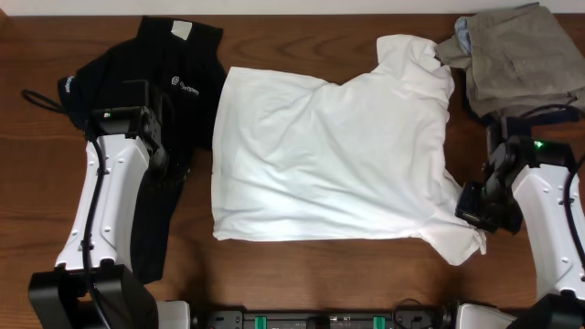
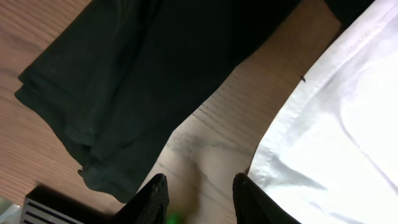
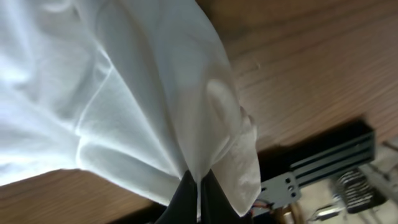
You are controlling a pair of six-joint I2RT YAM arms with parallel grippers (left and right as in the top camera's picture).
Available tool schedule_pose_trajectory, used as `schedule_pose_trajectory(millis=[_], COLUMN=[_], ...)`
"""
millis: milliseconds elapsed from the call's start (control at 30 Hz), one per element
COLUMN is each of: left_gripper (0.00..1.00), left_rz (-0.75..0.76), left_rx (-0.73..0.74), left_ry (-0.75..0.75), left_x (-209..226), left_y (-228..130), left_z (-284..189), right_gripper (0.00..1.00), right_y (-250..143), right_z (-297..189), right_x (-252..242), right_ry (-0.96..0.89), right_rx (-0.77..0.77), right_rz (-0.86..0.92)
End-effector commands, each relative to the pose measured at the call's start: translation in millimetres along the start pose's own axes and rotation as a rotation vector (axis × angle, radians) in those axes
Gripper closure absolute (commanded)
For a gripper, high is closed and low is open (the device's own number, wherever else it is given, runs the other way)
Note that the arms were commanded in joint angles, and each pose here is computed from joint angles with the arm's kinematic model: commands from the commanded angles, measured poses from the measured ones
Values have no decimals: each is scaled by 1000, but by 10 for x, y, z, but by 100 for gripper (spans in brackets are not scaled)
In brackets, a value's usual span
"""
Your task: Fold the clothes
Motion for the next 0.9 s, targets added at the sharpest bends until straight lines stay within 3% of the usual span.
schedule_pose_trajectory(millis=[0, 67, 133, 233, 433, 533, 600, 667, 867], left_gripper=[64, 64, 64, 64, 62, 54, 43, 38, 34], left_rz=[-11, -10, -10, 19, 97, 130, 204, 254, 347], left_rx=[-20, -18, -18, -19, -55, -111, -143, -175, -197], left_ry=[9, 10, 10, 2, -86, -229, -376, -472, -495], left_x=[34, 35, 35, 24, -86, -264, -457, -640, -1060], left_y=[2, 0, 0, 4, 84, 203, 268, 333, 487], left_z=[-30, -30, -30, -31, -68, -148, -211, -255, -44], right_gripper=[93, 76, 44, 25, 16, 8, 8, 8, 9], right_y=[3, 0, -3, 0, 145, 239, 292, 329, 368], right_z=[-56, -59, -59, -59, -256, -471, -626, -752, -880], right_x=[80, 102, 101, 102, 188, 265, 350, 422, 549], right_ry=[110, 134, 133, 134, 161, 174, 194, 203, 214], right_rx=[0, 4, 6, 4, -106, -197, -262, -317, -386], right_rz=[56, 56, 56, 56, -26, -119, -194, -240, -299])
Point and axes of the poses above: each gripper's point midway between its finger pads, its own z axis out along the fingers, its own x axis along the line the jaws close on, y = z × x, the point moved 8 cm from there along -z, back along the fingers, and after that the axes turned 9 degrees about -z, right-handed, at the moved point
